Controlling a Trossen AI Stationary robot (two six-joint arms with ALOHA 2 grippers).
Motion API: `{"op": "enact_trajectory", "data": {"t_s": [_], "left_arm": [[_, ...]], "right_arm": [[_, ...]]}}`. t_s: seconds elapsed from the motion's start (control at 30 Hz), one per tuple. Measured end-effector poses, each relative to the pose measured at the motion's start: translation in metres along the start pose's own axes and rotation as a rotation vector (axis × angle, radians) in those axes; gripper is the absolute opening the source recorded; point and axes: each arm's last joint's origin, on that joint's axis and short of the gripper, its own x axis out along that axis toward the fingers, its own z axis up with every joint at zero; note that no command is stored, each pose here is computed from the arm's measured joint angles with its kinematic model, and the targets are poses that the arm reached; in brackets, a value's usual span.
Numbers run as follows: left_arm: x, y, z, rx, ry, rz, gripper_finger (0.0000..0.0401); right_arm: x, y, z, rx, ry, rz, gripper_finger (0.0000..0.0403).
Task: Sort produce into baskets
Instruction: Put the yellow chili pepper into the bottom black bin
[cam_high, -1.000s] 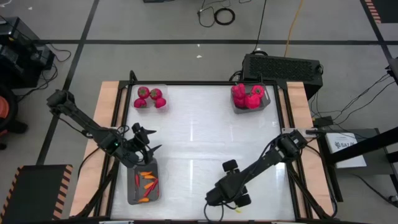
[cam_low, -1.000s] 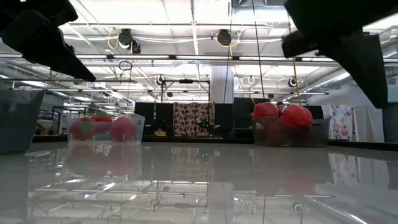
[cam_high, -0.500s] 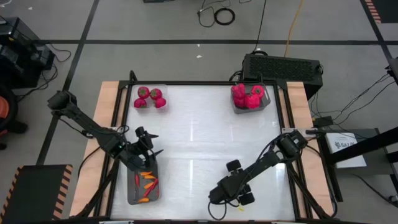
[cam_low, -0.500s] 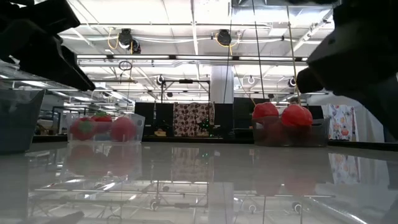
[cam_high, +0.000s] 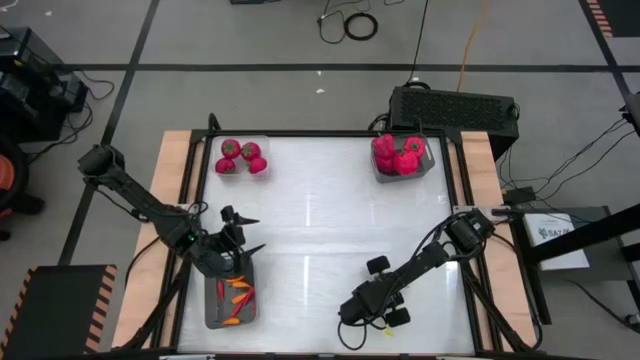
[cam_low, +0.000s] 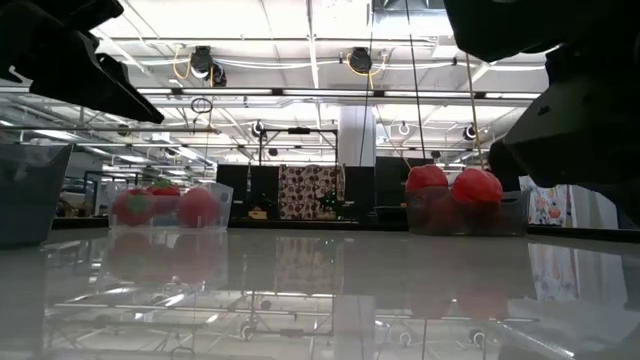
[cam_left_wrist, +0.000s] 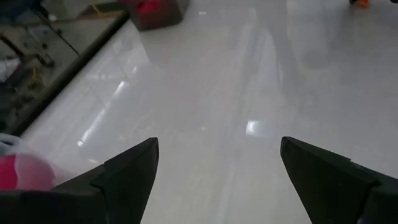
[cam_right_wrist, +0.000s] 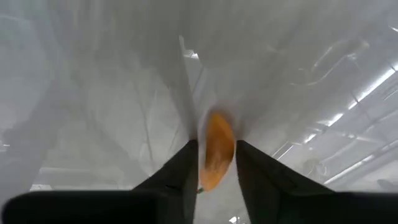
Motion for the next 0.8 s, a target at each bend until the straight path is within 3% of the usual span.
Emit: {"op": "enact_trajectory", "data": {"t_s": [0.27, 0.5, 0.63, 0.8], "left_arm": [[-0.003, -0.002, -0.001, 0.032, -0.029, 0.024, 0.0343], [-0.014, -0.003, 0.000, 0.057, -0.084, 0.029, 0.0343], [-0.023, -0.002, 0.002, 0.048, -0.123, 0.006, 0.0343], [-0.036, -0.002, 0.000, 0.042, -0.179, -0.024, 0.0343]], "right_arm": [[-0.005, -0.002, -0.004, 0.033, -0.019, -0.011, 0.0010], [-0.032, -0.010, -0.018, 0.153, -0.116, 0.025, 0.0016], [-0.057, -0.016, -0.029, 0.243, -0.265, 0.037, 0.0013], [-0.090, -0.024, -0.034, 0.340, -0.555, 0.074, 0.0012]]}}
